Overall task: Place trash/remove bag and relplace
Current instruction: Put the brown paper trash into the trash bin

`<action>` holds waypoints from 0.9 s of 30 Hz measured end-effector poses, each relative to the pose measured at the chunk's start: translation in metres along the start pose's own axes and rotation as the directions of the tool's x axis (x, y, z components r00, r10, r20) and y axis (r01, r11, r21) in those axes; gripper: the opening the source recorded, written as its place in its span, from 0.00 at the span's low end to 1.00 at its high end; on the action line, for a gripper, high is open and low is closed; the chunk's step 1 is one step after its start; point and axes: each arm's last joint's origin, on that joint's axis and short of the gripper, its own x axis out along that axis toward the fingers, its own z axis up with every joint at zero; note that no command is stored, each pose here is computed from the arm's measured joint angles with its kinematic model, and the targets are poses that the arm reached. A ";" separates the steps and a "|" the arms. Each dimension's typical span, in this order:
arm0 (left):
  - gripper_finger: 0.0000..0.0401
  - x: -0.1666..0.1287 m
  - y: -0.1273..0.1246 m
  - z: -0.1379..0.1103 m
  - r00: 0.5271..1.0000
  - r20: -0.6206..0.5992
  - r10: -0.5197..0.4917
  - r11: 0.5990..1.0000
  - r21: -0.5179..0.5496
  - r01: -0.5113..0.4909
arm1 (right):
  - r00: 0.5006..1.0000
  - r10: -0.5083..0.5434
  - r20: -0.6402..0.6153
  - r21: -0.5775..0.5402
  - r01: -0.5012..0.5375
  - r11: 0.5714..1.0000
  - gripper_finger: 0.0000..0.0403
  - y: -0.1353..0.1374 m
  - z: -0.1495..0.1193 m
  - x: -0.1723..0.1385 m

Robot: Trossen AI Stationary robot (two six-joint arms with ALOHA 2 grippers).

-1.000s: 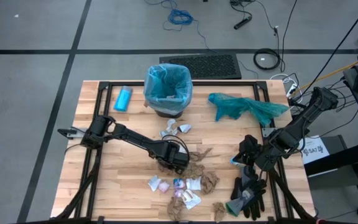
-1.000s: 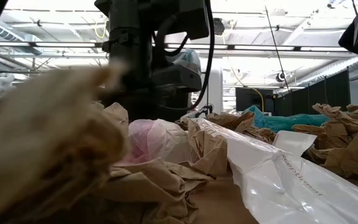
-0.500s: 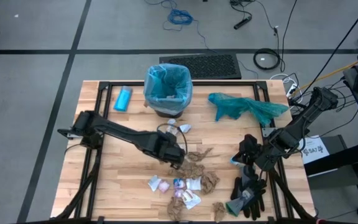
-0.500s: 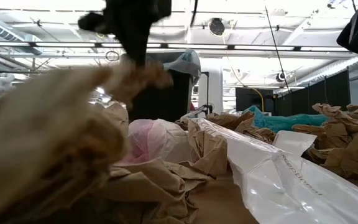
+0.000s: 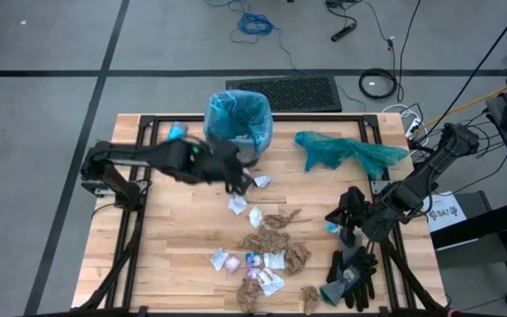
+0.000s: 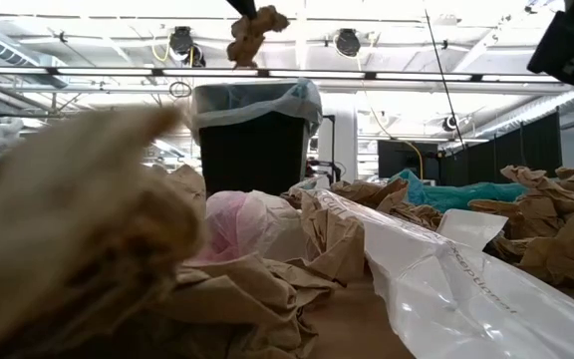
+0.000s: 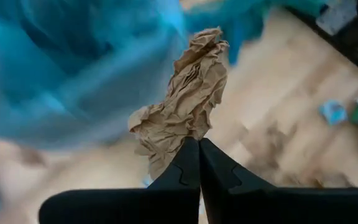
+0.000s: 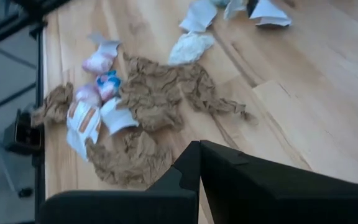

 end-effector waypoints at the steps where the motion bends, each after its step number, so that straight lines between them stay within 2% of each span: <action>1: 0.00 -0.002 0.007 0.007 1.000 0.015 0.007 1.000 0.019 -0.007 | 1.000 -0.007 0.010 0.018 0.007 1.000 0.00 0.000 0.001 0.000; 9: 0.00 0.012 0.062 0.051 0.992 0.055 0.111 0.987 0.111 -0.117 | 0.997 -0.058 0.048 0.118 0.052 0.992 0.00 -0.006 0.010 0.006; 12: 0.00 0.023 0.078 0.067 0.995 0.059 0.084 0.990 0.109 -0.090 | 0.996 -0.063 0.060 0.151 0.053 0.987 0.00 -0.007 0.013 0.008; 14: 0.01 0.028 0.088 0.078 0.998 0.060 0.031 0.992 0.122 -0.038 | 0.996 -0.069 0.064 0.177 0.057 0.983 0.00 -0.008 0.015 0.009; 16: 0.04 0.032 0.096 0.087 0.997 0.074 -0.027 0.990 0.143 0.016 | 0.995 -0.075 0.069 0.203 0.060 0.977 0.00 -0.009 0.016 0.010; 19: 0.11 0.039 0.109 0.097 0.994 0.094 -0.062 0.985 0.167 0.046 | 0.994 -0.084 0.072 0.234 0.065 0.970 0.00 -0.010 0.018 0.010; 27: 0.31 0.052 0.142 0.110 0.997 0.077 -0.019 0.992 0.129 0.009 | 0.992 -0.092 0.087 0.291 0.063 0.955 0.00 -0.011 0.022 0.012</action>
